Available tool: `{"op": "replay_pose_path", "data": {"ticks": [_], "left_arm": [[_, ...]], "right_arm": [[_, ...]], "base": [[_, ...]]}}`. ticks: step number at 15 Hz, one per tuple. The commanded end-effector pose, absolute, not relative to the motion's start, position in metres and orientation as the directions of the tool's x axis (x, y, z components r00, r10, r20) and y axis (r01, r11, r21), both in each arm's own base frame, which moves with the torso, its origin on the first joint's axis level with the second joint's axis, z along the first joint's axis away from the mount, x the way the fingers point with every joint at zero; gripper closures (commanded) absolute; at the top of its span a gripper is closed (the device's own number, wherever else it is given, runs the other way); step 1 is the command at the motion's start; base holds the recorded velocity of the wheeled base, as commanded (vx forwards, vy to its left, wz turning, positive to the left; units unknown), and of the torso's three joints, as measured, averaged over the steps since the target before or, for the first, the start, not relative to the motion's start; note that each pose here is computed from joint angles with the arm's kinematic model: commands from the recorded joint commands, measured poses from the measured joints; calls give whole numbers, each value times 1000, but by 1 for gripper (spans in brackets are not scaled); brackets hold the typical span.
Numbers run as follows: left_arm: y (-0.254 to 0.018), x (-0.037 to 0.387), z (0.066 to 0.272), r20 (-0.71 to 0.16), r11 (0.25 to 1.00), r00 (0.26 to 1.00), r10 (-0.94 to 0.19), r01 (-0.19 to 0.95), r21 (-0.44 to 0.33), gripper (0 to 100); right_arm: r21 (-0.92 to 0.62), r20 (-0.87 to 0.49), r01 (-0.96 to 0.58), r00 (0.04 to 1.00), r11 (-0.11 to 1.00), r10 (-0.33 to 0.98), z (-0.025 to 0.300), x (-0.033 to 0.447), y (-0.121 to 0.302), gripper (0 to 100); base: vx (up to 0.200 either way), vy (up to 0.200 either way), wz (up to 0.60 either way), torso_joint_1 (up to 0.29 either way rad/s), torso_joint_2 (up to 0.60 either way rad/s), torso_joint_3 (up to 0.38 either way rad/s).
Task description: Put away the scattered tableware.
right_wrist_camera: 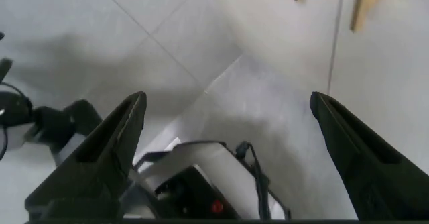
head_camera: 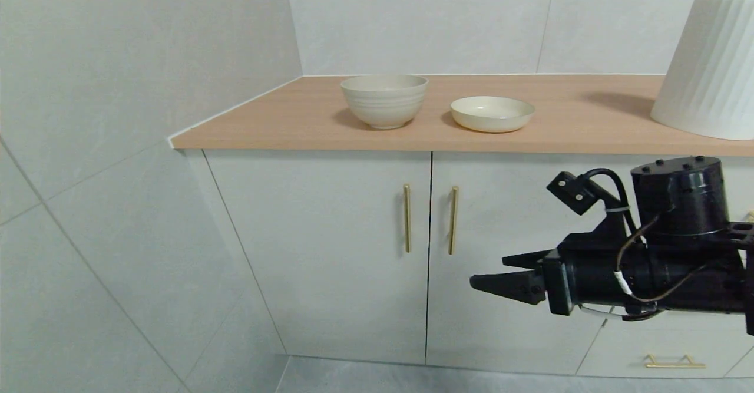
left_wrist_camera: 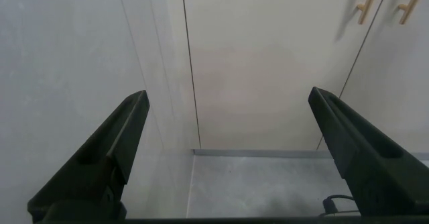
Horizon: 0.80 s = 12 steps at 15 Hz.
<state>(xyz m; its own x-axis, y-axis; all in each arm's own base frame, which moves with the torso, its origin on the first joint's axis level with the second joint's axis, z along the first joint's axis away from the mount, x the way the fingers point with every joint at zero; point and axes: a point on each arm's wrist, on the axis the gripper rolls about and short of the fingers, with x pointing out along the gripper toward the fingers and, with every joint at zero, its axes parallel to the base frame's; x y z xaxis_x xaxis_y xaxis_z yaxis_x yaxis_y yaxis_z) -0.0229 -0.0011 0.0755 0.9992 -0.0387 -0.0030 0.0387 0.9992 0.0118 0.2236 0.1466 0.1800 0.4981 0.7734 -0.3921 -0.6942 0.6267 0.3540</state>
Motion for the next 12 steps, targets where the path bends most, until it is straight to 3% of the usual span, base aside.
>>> {"op": "replay_pose_path", "data": {"ticks": [1, 7, 12], "left_arm": [[-1, -23, 75, -3, 999, 999, -38, 38, 12, 0], [-1, -23, 75, -3, 999, 999, -38, 38, 12, 0], [-1, -23, 75, -3, 999, 999, -38, 38, 12, 0]], "right_arm": [[360, -416, -690, 484, 628, 770, 161, 247, 166, 0], [339, -333, -616, 629, 711, 703, 126, 283, 187, 0], [383, -251, -594, 671, 708, 698, 125, 294, 193, 0]], "base": [[0, 0, 0, 0, 0, 0], [0, 0, 0, 0, 0, 0], [0, 0, 0, 0, 0, 0]]}}
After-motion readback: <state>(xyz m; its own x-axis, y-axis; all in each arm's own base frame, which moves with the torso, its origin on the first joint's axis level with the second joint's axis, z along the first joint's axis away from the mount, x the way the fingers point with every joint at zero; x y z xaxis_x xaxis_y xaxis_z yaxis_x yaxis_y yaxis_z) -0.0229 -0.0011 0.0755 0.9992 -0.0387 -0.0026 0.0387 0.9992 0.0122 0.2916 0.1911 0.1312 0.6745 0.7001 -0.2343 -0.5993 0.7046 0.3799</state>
